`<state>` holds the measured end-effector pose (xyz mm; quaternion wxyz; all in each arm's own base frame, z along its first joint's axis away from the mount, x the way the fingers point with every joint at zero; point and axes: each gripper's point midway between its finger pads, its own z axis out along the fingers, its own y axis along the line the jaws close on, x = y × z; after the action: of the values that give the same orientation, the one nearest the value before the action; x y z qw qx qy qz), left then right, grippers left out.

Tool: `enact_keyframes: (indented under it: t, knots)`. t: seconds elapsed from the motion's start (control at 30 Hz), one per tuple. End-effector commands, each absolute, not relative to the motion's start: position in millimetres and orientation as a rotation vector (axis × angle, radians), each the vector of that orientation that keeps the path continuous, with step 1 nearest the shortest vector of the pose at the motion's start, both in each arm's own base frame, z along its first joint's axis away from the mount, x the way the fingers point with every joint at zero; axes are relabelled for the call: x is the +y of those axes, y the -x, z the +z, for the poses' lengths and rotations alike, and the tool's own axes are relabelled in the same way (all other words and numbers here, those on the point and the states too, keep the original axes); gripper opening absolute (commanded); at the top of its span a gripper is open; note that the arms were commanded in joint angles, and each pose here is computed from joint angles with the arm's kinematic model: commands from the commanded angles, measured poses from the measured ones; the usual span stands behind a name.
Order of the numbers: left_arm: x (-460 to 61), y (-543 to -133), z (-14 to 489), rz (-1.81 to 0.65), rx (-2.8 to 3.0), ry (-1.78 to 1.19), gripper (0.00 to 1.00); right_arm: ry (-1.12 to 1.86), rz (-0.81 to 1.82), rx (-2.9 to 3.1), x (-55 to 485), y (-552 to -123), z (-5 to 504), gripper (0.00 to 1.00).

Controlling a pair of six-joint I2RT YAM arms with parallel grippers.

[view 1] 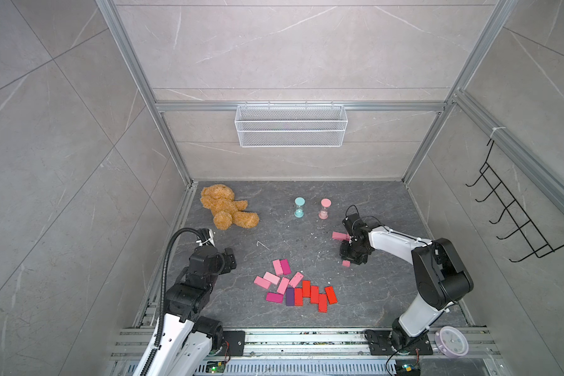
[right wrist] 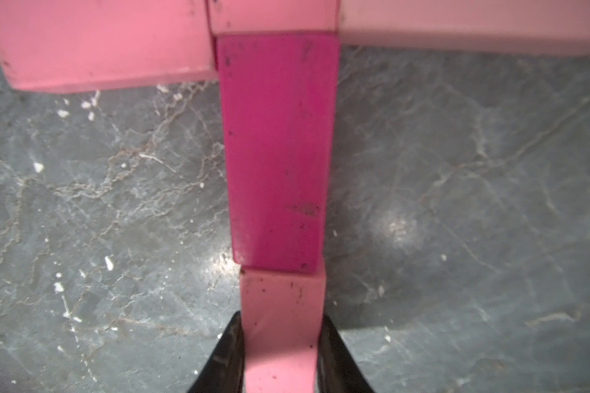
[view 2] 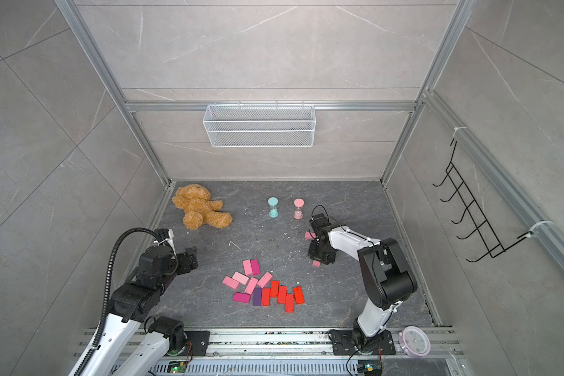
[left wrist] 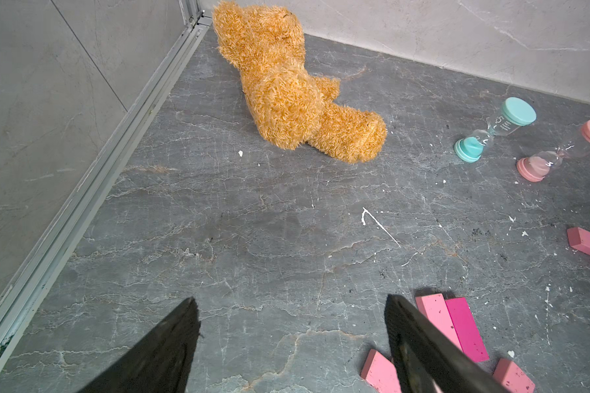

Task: Assemble the letter t with building blocks
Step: Assemble the building block at the center of the board.

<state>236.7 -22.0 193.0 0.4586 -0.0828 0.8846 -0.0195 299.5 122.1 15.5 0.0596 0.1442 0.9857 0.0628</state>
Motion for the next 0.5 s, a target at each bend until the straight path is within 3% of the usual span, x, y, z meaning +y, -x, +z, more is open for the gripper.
enact_keyframes:
  t: [0.0, 0.47]
  knots:
    - [-21.5, -238.2, 204.6, -0.044, 2.154, 0.197, 0.88, -0.433, 0.105, 3.042, 111.7, -288.3, -6.5, 0.35]
    - [-21.7, -237.8, 204.9, -0.047, 2.153, 0.198, 0.88, -0.393, 0.085, 3.046, 109.7, -289.2, -6.4, 0.37]
